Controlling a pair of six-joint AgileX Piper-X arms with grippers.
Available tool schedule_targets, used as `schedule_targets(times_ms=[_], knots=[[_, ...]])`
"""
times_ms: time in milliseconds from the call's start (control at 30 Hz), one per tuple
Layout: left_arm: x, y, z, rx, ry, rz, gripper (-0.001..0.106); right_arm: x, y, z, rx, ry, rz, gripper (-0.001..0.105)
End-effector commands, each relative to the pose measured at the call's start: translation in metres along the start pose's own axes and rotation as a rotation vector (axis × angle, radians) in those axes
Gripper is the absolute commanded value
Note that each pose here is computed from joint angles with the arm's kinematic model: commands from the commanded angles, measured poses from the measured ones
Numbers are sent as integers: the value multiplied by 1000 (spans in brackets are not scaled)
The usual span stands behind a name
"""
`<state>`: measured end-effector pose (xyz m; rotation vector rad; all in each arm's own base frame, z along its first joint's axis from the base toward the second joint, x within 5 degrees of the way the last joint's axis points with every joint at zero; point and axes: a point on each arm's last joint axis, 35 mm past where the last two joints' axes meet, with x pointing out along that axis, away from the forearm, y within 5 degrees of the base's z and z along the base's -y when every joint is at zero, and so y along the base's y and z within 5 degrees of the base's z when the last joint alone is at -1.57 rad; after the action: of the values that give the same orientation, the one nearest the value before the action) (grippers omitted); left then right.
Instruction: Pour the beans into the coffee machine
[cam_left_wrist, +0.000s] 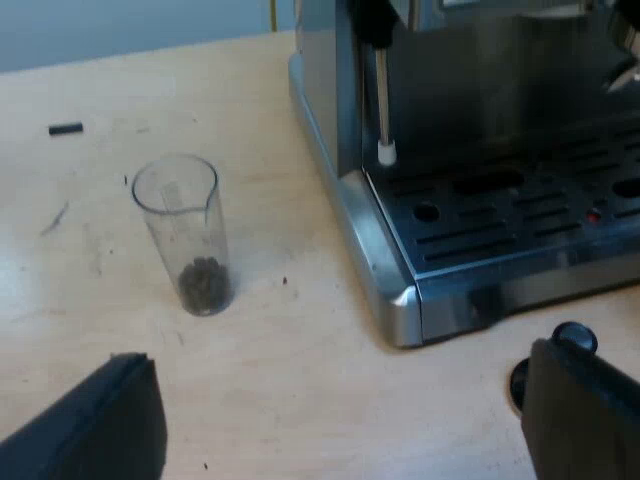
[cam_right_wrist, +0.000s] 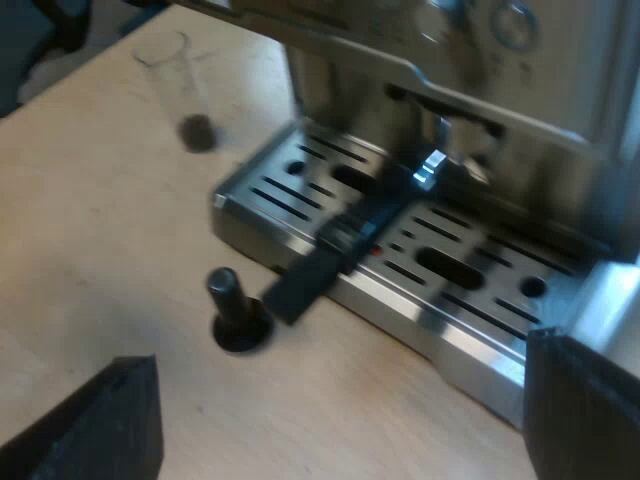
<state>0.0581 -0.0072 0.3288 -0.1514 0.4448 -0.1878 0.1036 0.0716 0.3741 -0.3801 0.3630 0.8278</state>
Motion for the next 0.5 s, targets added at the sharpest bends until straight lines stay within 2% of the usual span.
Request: schedule_targets(times_ms=[33,267,333,500], knots=[[-1,-1,6,2,-45,-1,86,4,2,11,-37,-62,39,79],[1,1,12,18,-99,37,86,36,17,23,-97,-83,167,79],[6,2,13,50,-142,55,86,45,20,26,-109,-84,188,79],[21,8,11,61,-227,103,86,71,25,30,-122,-78,223,79]])
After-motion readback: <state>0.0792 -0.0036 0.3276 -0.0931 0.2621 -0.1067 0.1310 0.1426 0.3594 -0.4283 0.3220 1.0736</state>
